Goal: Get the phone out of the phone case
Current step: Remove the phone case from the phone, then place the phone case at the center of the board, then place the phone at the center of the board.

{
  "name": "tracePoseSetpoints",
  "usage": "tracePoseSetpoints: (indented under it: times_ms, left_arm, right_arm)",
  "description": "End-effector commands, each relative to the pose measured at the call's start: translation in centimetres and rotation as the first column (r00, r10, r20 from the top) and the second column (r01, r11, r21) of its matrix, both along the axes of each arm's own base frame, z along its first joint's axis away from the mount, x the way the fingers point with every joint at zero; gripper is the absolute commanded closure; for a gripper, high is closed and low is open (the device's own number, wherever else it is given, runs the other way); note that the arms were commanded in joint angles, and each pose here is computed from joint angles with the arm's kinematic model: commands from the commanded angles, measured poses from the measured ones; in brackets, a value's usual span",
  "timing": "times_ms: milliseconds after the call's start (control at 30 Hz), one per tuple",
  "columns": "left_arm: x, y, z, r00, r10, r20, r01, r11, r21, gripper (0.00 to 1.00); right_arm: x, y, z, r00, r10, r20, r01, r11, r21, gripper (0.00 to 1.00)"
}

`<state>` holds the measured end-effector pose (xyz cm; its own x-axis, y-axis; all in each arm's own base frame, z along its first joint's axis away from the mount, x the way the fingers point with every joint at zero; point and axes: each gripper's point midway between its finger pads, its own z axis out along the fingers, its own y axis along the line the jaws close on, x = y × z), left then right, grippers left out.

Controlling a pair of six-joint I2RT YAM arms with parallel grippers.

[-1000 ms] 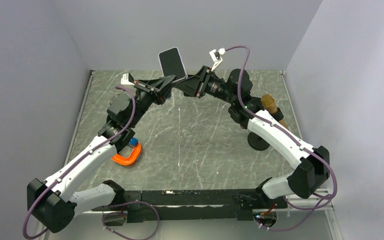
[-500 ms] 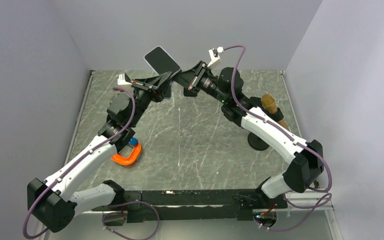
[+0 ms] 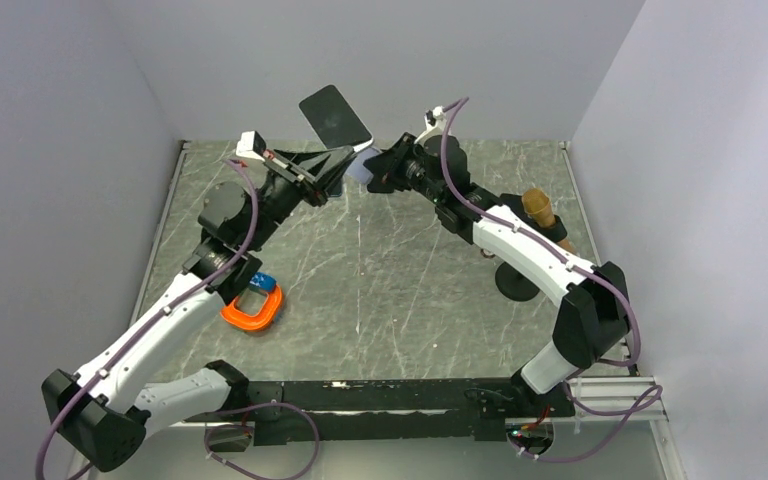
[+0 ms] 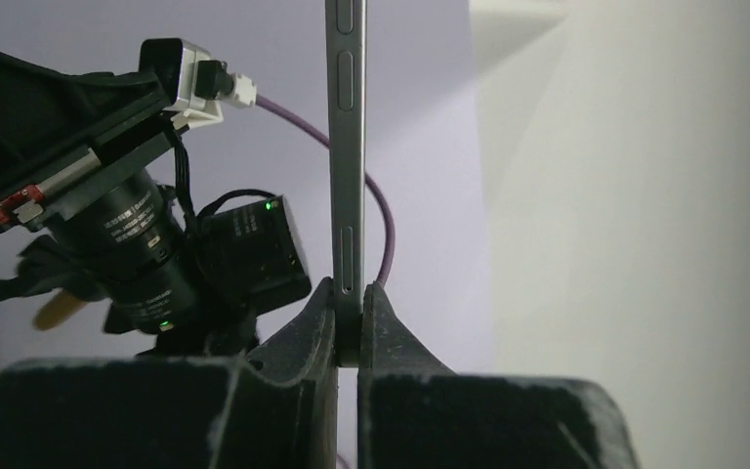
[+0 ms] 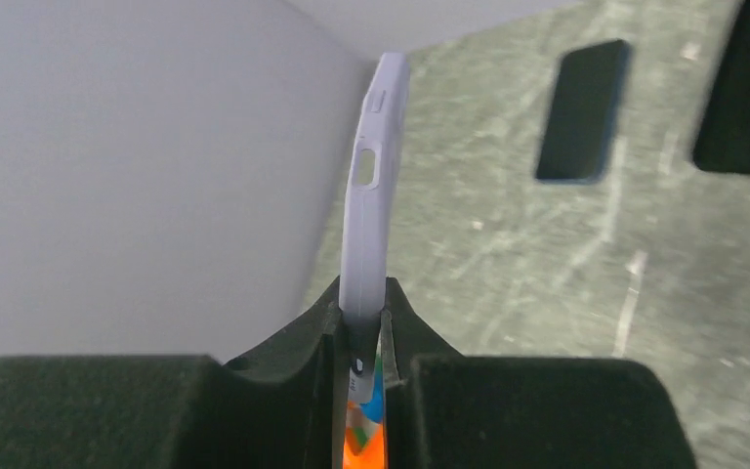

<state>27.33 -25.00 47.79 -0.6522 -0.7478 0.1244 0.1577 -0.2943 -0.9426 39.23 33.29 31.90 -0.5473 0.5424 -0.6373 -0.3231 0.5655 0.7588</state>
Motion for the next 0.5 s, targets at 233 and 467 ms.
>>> tracePoseSetpoints:
  times_ms: [233, 467]
  left_arm:
    - [0.1, 3.1, -10.0, 0.994, -0.010, 0.108, -0.068, 0.719, 0.692, 1.00]
    - [1.6, 5.2, -22.0, 0.971, -0.222, -0.091, 0.163, 0.334, 0.928, 1.00]
  right_arm:
    - [0.2, -5.7, -6.4, 0.990, -0.103, -0.100, 0.077, 0.969, -0.237, 1.00]
    - [1.7, -7.8, -10.4, 0.949, -0.230, -0.214, 0.171, 0.950, -0.262, 1.00]
